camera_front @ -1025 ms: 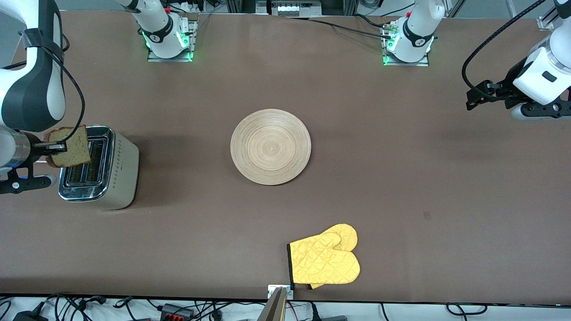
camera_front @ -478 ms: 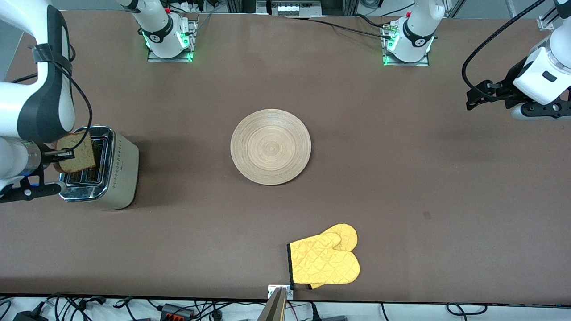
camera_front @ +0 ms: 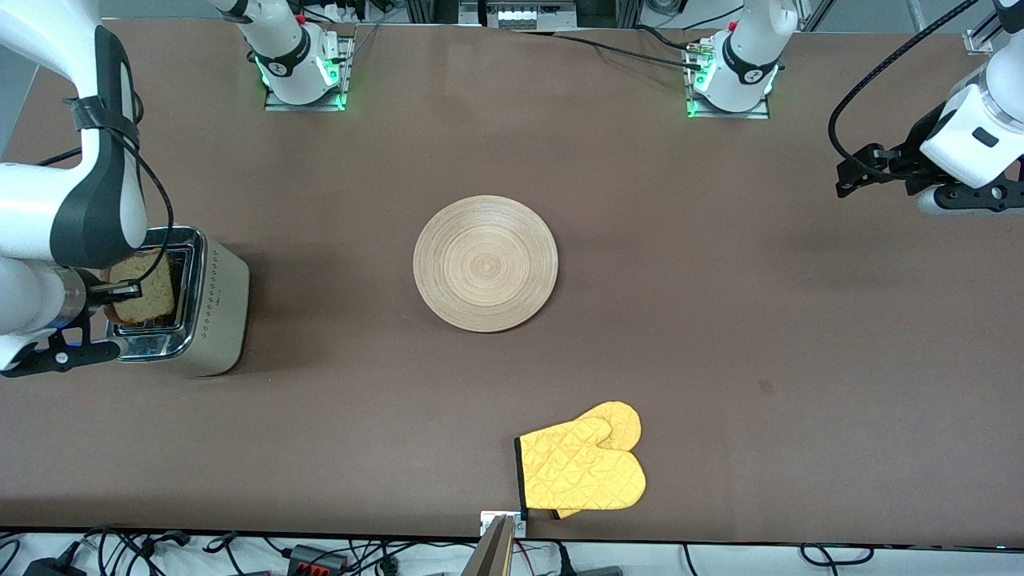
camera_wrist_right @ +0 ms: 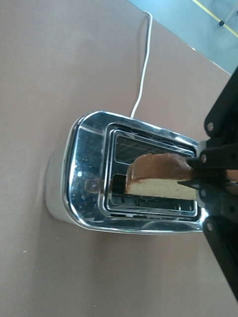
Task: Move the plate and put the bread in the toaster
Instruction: 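Lower the bread into the toaster slot with the right gripper, then open the right gripper and release the bread in the slot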
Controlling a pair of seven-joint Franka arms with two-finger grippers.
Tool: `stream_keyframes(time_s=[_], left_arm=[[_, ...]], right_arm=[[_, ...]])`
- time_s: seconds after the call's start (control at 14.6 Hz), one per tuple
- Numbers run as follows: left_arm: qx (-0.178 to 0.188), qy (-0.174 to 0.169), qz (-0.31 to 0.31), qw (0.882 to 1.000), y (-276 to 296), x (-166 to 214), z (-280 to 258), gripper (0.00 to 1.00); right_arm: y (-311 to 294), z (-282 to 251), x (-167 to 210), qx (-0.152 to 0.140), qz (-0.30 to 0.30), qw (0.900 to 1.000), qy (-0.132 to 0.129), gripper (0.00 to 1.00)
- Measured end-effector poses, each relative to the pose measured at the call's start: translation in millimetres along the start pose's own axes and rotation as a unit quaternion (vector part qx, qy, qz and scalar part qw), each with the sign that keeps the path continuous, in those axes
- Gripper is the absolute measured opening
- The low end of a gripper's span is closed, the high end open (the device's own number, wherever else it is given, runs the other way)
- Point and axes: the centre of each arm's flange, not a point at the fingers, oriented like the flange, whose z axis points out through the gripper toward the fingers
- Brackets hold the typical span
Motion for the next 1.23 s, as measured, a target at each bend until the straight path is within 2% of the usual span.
stream_keyframes(time_s=[0.27,0.48,0.75,0.82,0.89,1.02,1.09,1.23], left_arm=[[0.0,0.0,0.0,1.0,0,0,0,1.0],[0.0,0.0,0.0,1.0,0,0,0,1.0],[0.0,0.0,0.0,1.0,0,0,0,1.0],[0.0,0.0,0.0,1.0,0,0,0,1.0],[0.0,0.0,0.0,1.0,0,0,0,1.0],[0.0,0.0,0.0,1.0,0,0,0,1.0],[0.0,0.0,0.0,1.0,0,0,0,1.0],[0.0,0.0,0.0,1.0,0,0,0,1.0]], right_arm=[[-2,5,4,-0.001,-0.002,1.0,-0.001,0.09],[-3,5,4,0.004,-0.002,1.0,0.0,0.18],[-8,4,1,0.038,-0.002,0.999,-0.001,0.54],[-7,1,-6,0.054,0.0,0.998,-0.011,0.62],[-2,-4,-16,0.068,0.004,0.997,-0.019,0.75],[12,-30,-41,0.098,0.015,0.995,-0.007,0.93],[20,-45,-56,0.108,0.021,0.994,0.004,1.0],[29,-68,-83,0.12,0.027,0.992,0.005,1.0]])
